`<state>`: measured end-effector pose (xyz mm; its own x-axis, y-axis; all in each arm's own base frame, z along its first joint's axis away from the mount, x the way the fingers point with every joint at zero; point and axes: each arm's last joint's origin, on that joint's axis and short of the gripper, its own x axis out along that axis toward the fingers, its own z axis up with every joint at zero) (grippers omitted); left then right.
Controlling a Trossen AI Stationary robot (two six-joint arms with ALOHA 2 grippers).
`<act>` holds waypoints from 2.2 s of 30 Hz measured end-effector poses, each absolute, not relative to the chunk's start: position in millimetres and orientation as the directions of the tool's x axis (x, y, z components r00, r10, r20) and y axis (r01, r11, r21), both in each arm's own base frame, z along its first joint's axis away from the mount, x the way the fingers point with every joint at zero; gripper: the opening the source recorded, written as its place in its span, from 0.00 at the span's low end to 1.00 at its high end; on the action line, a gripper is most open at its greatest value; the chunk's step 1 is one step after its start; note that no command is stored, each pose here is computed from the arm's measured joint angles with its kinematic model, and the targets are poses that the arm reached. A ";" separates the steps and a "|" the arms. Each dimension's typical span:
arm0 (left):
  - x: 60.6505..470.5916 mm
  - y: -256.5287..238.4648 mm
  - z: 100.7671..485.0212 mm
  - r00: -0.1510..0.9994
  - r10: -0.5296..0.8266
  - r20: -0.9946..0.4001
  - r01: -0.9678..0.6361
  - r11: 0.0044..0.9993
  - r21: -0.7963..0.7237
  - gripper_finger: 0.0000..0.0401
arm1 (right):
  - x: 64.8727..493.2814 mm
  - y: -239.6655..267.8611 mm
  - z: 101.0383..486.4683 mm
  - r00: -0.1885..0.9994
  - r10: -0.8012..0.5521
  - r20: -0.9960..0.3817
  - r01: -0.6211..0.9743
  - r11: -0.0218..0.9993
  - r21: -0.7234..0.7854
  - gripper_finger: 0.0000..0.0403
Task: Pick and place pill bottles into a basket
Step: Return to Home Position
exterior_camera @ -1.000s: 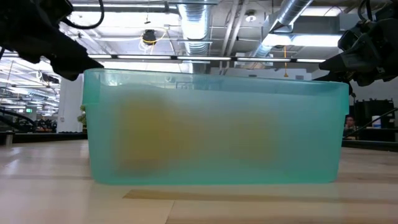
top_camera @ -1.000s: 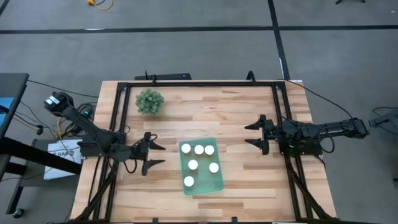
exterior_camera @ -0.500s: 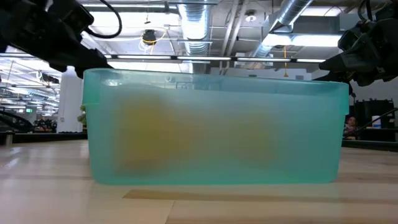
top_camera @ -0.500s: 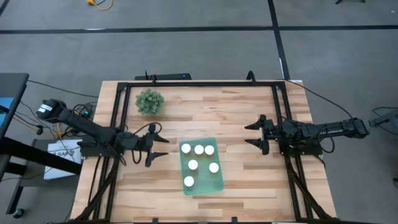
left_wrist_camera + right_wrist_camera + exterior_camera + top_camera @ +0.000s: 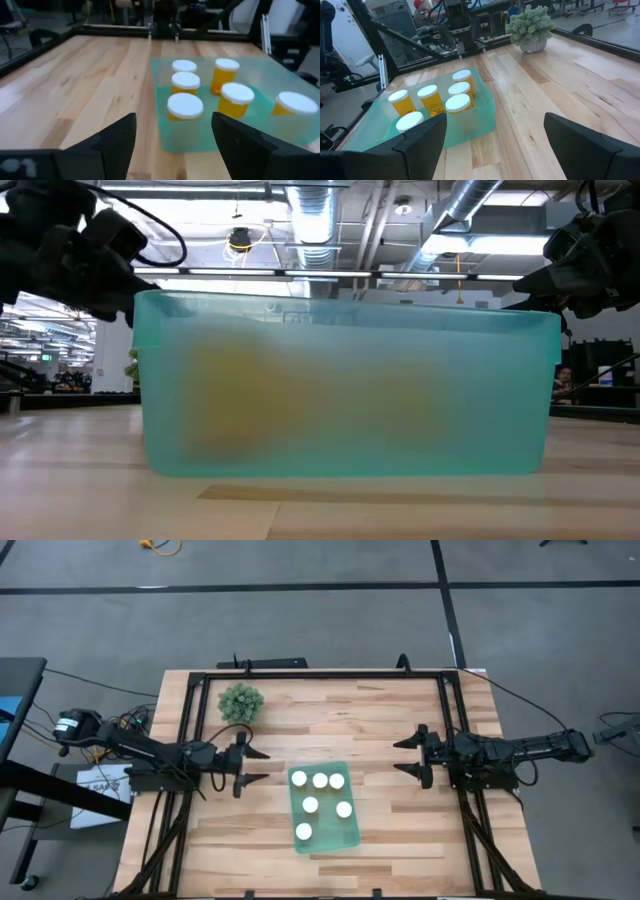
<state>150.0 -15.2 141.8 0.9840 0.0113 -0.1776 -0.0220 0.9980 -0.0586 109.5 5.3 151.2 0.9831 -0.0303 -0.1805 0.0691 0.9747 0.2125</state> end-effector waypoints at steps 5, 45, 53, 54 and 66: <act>150.3 -11.9 144.9 0.988 0.025 -0.150 -0.027 1.000 -0.011 0.62 | 109.5 5.3 151.2 0.983 -0.030 -0.181 0.069 0.975 0.212 0.81; 118.2 1.7 188.7 0.977 -0.033 0.212 0.016 0.997 0.081 0.62 | 109.5 5.3 151.2 0.983 -0.031 -0.181 0.069 0.975 0.212 0.81; 109.6 2.4 187.4 0.979 0.000 0.202 -0.008 0.999 0.041 0.62 | 109.5 5.3 151.2 0.983 -0.030 -0.181 0.069 0.975 0.212 0.81; 108.4 2.4 187.9 0.978 0.001 0.208 -0.010 0.999 0.040 0.62 | 109.5 5.3 151.2 0.983 -0.030 -0.181 0.069 0.975 0.212 0.81; 94.1 2.9 189.4 0.967 0.035 0.252 -0.042 0.999 0.025 0.62 | 109.5 5.3 151.2 0.983 -0.030 -0.181 0.069 0.975 0.212 0.81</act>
<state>94.1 2.9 189.4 0.9670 0.0346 0.2524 -0.0423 0.9988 0.0251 109.5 5.3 151.2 0.9831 -0.0303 -0.1805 0.0689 0.9748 0.2121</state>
